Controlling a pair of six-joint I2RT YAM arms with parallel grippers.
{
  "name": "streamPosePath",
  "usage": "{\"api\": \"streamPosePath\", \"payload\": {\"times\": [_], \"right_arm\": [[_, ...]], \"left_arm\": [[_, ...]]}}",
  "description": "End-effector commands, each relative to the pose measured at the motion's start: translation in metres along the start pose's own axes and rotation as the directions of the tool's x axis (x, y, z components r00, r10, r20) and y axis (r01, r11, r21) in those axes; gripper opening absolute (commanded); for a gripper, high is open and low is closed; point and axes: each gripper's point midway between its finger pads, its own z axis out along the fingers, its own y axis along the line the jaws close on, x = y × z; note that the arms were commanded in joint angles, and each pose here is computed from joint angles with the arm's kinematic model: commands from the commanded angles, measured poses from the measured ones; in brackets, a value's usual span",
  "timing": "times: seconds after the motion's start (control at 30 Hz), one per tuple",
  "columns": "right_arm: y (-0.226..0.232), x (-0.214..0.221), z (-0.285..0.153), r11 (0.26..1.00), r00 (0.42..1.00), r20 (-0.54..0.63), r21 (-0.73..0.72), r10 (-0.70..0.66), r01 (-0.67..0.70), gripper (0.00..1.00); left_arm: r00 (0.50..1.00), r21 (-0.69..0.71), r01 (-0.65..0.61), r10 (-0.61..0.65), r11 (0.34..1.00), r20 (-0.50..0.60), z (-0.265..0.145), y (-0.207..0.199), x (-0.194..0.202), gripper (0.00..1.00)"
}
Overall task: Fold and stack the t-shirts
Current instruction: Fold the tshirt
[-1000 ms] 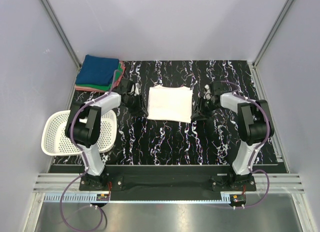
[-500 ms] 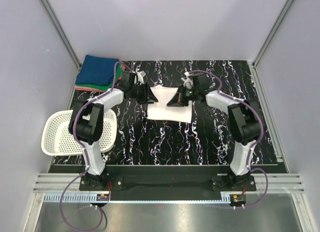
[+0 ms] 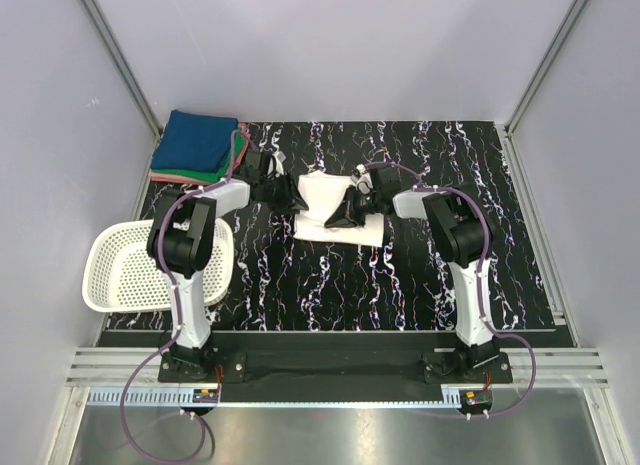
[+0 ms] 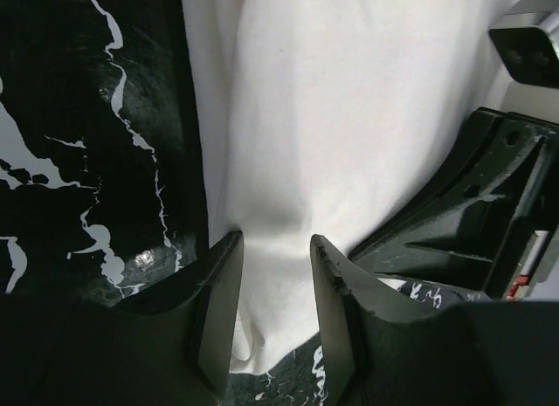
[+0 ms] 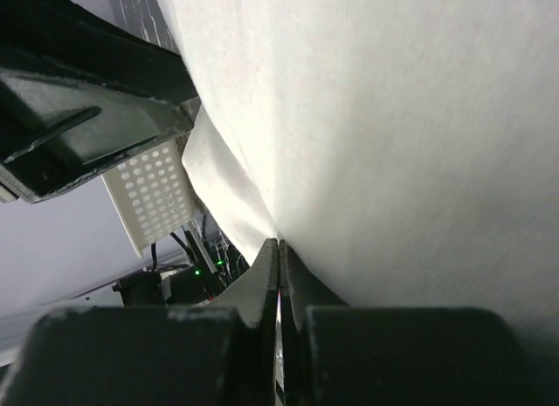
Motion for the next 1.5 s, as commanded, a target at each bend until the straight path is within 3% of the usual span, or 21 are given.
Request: {"api": "streamPosePath", "payload": {"times": [0.0, 0.23, 0.33, 0.5, 0.77, 1.0, 1.13, 1.27, 1.47], "right_arm": [[0.007, -0.009, -0.006, 0.998, 0.998, 0.020, 0.022, -0.067, 0.066, 0.00], [0.045, -0.015, -0.021, 0.993, 0.993, 0.033, -0.034, -0.110, 0.111, 0.00], [0.055, -0.014, -0.029, 0.989, 0.990, 0.043, -0.041, -0.138, 0.140, 0.00], [0.042, -0.001, -0.030, 0.994, 0.994, 0.006, -0.028, -0.110, 0.110, 0.00], [-0.008, 0.014, -0.022, 0.998, 0.998, -0.022, -0.010, -0.055, 0.055, 0.00], [-0.014, 0.012, -0.038, 0.999, 0.999, -0.013, 0.005, -0.049, 0.049, 0.00], [0.011, 0.001, -0.061, 0.995, 0.995, 0.028, -0.007, -0.094, 0.095, 0.01], [0.012, -0.037, -0.087, 0.997, 0.992, 0.101, -0.018, -0.078, 0.081, 0.01], [-0.007, -0.083, -0.099, 0.999, 0.989, 0.147, -0.027, -0.032, 0.036, 0.01]], "left_arm": [[0.995, -0.001, -0.069, 0.069, 0.998, 0.077, 0.001, -0.007, -0.028, 0.42], [0.983, -0.089, -0.111, 0.122, 0.990, 0.138, -0.039, -0.023, -0.046, 0.43], [0.962, -0.150, -0.188, 0.213, 0.971, 0.172, -0.060, -0.041, -0.043, 0.45], [0.963, -0.009, -0.227, 0.226, 0.974, 0.144, -0.052, -0.074, -0.010, 0.45], [0.983, -0.064, -0.179, 0.181, 0.982, 0.020, -0.005, -0.020, 0.046, 0.44], [0.992, -0.180, -0.123, 0.124, 0.976, -0.004, -0.003, 0.018, 0.052, 0.43], [0.989, -0.164, -0.139, 0.145, 0.977, 0.025, -0.024, -0.001, 0.040, 0.48], [0.980, -0.132, -0.174, 0.185, 0.976, 0.075, -0.049, -0.026, 0.018, 0.52], [0.976, -0.179, -0.202, 0.214, 0.963, 0.050, -0.055, -0.014, 0.021, 0.56]]}}
